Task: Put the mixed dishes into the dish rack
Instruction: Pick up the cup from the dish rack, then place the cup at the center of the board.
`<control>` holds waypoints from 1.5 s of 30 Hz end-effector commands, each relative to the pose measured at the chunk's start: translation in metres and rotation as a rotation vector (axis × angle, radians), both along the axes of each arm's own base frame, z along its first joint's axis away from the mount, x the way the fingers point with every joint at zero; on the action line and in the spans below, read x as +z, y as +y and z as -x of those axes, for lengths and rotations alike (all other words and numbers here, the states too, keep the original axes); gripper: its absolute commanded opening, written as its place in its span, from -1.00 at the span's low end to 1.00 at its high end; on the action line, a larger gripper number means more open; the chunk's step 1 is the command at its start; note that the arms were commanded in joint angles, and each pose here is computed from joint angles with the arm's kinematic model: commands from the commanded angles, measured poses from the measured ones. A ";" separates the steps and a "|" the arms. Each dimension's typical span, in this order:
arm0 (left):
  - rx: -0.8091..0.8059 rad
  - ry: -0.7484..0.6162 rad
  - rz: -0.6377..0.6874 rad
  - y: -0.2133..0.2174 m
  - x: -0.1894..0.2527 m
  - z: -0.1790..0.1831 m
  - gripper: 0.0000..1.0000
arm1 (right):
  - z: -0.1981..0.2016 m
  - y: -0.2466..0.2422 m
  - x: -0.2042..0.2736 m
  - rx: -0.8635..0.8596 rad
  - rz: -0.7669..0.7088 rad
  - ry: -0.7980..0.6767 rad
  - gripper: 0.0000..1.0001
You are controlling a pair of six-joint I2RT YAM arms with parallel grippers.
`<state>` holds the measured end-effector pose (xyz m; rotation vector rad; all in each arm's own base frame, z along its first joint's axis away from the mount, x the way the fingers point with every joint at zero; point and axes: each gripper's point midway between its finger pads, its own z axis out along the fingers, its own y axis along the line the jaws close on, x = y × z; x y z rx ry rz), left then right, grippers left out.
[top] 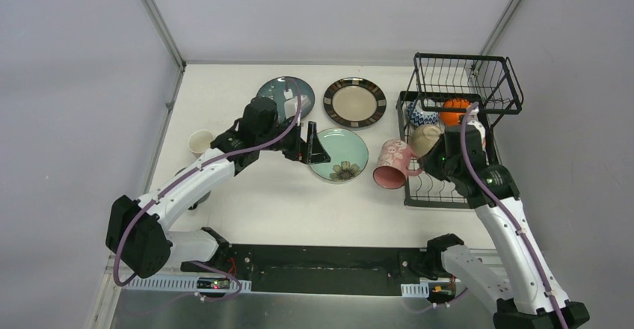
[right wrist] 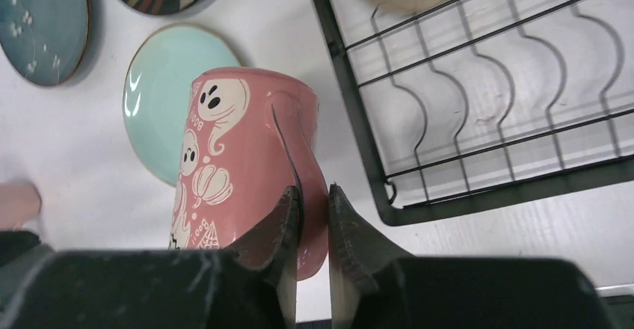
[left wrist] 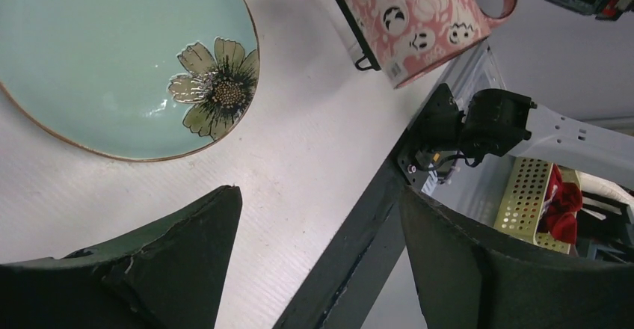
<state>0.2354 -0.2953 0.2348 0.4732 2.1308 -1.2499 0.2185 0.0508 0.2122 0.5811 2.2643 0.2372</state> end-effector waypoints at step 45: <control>-0.010 0.353 -0.146 0.023 -0.103 0.048 0.80 | 0.048 0.197 -0.078 0.572 -0.404 0.114 -1.00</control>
